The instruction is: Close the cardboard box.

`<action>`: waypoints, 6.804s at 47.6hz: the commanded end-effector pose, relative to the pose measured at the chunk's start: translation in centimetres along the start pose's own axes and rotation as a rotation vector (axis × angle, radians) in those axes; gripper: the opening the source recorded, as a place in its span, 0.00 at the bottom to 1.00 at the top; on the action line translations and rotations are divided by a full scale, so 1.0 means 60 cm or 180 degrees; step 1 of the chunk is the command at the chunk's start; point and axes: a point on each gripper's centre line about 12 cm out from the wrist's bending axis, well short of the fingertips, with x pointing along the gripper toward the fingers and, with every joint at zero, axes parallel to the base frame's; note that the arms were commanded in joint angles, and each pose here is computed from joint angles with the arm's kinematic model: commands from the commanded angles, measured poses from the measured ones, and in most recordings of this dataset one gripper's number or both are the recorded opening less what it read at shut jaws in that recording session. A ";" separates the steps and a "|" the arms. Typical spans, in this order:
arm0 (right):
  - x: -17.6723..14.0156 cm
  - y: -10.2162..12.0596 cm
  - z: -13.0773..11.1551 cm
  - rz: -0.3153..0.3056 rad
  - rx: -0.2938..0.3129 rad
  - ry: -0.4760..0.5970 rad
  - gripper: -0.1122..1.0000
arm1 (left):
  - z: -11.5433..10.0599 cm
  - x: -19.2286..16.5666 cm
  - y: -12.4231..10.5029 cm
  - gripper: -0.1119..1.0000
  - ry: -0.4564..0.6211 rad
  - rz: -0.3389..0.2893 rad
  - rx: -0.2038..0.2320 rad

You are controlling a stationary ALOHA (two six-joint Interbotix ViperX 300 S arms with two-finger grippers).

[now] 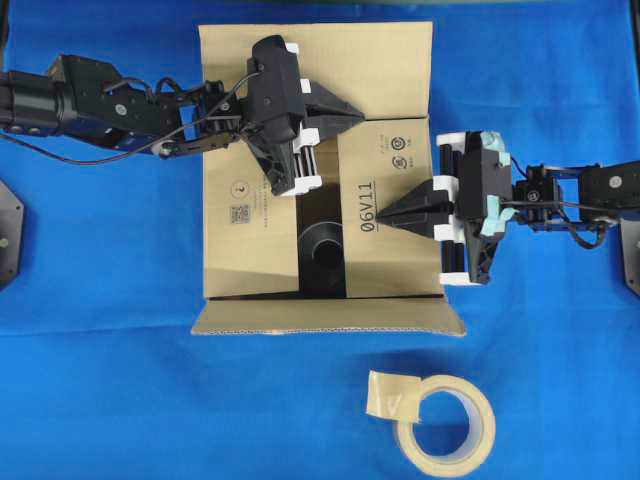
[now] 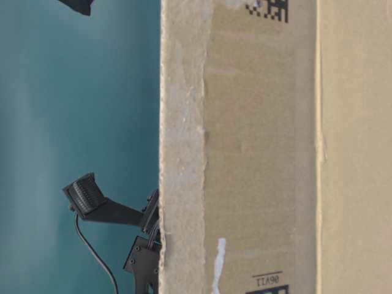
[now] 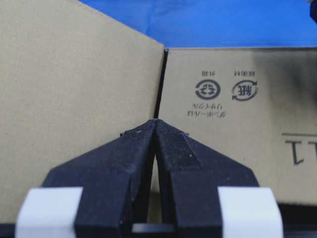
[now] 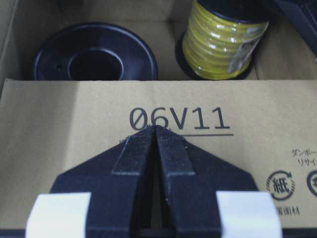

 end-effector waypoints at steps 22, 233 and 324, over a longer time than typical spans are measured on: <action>-0.128 0.109 0.127 0.0678 -0.0170 -0.0827 0.10 | 0.006 -0.004 0.004 0.10 -0.0031 0.0019 0.0000; -0.025 0.040 -0.005 0.0189 0.0009 0.0106 0.10 | 0.150 -0.075 0.100 0.10 0.1020 0.0073 -0.0266; -0.024 -0.021 0.002 -0.0139 0.0161 0.0035 0.10 | -0.007 -0.119 -0.096 0.10 0.0929 -0.0494 -0.0674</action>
